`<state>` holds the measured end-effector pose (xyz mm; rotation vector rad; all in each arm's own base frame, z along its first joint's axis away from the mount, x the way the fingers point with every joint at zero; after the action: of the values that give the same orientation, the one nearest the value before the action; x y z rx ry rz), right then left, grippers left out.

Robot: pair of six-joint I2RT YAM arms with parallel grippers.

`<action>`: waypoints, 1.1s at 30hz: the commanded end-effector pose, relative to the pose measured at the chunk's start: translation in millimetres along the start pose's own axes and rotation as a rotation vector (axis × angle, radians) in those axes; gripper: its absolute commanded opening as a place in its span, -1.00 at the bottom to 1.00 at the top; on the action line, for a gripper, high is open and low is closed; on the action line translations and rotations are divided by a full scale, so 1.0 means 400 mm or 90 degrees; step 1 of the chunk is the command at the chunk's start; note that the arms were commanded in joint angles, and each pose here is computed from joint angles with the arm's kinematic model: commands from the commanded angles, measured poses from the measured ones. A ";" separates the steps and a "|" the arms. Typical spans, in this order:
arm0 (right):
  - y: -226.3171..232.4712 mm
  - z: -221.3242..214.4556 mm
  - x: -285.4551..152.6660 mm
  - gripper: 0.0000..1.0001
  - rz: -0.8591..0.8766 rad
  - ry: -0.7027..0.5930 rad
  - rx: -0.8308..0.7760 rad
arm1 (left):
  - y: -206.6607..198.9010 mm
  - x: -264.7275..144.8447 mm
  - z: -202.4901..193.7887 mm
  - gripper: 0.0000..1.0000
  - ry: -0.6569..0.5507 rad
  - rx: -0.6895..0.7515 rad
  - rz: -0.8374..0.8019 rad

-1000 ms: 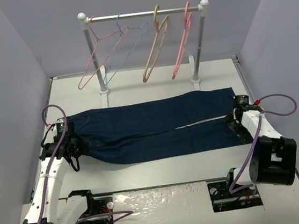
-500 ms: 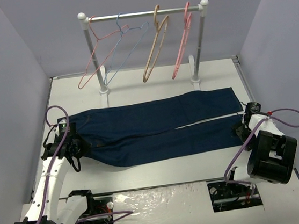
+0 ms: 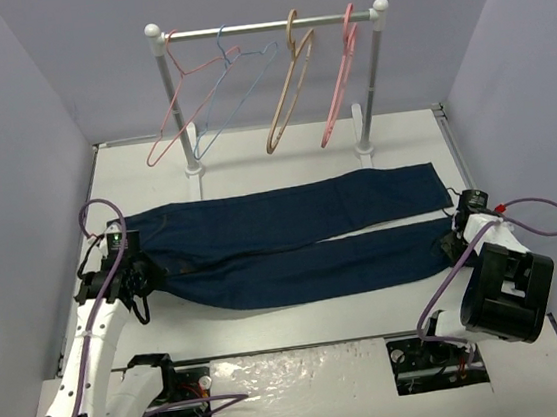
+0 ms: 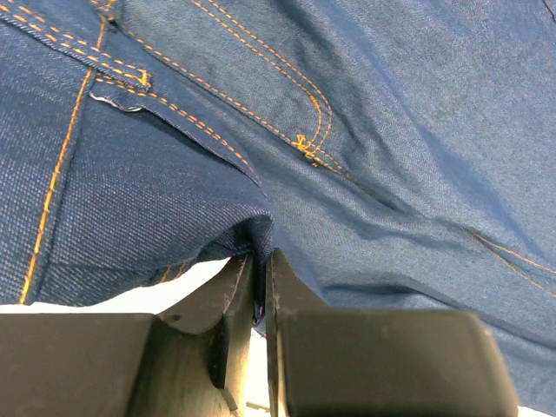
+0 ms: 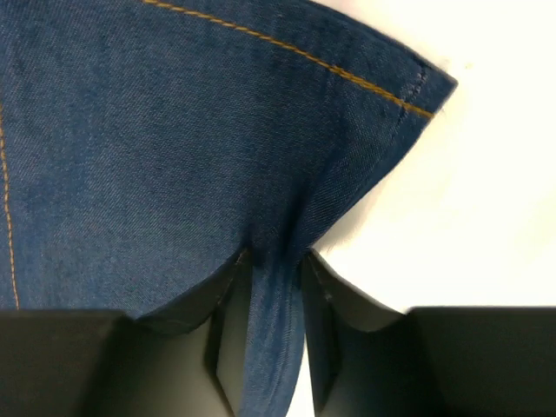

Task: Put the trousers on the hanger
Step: Fold the trousers at the center of the board.

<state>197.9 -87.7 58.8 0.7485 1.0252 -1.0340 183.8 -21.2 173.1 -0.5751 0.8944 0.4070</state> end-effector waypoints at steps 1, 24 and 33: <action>-0.003 -0.005 0.000 -0.99 0.004 0.018 -0.027 | -0.025 -0.069 0.077 -1.00 -0.077 0.002 -0.017; 0.039 0.328 -0.542 -1.00 0.184 -0.346 0.049 | 0.169 -0.477 0.191 -1.00 -0.415 -0.102 0.202; 0.045 0.305 -0.520 -1.00 0.166 -0.359 0.011 | 0.246 -0.469 0.104 -1.00 -0.452 -0.079 0.171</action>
<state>207.9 -68.0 286.7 0.7112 0.6216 -0.6989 67.0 20.3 322.7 -0.5648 0.3738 0.5288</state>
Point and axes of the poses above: each gripper's point midway between its finger pads, its own x axis out along the fingers, its own y axis along the line the jaws close on, z = x × y, the point moved 6 cm from there along -x, back along the fingers, and after that the axes turned 1 degree about -x, right-handed, at the moved point
